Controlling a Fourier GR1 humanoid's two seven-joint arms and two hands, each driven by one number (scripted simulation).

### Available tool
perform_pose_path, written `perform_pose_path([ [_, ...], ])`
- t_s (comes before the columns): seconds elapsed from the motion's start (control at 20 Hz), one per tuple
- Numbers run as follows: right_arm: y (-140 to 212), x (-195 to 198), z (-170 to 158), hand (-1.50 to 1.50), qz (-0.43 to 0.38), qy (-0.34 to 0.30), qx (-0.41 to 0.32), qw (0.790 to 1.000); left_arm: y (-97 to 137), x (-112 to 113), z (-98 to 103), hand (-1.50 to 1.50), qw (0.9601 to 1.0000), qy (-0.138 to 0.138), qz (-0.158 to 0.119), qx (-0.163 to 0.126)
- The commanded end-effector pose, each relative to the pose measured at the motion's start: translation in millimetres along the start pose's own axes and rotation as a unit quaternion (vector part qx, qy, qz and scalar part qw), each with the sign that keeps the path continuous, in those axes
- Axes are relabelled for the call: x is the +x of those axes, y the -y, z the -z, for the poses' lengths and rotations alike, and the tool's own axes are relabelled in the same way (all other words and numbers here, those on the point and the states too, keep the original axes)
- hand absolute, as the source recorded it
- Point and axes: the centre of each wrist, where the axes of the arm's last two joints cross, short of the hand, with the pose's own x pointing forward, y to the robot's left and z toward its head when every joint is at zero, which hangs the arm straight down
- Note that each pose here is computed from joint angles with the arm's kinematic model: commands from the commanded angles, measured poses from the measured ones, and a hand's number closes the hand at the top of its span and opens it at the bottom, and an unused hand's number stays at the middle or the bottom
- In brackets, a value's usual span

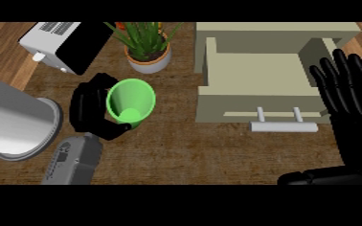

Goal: Pick up the cup, place it into the drawer and close the drawer

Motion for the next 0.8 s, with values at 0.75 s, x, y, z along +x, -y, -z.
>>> perform_pose_path([
  [0.75, 10.8, -7.7, 17.5, -1.5, -0.009, 0.008, -0.004, 1.0, 124.0, 82.8, 143.4, 1.5, 0.9987, 0.015, 0.025, -0.042],
])
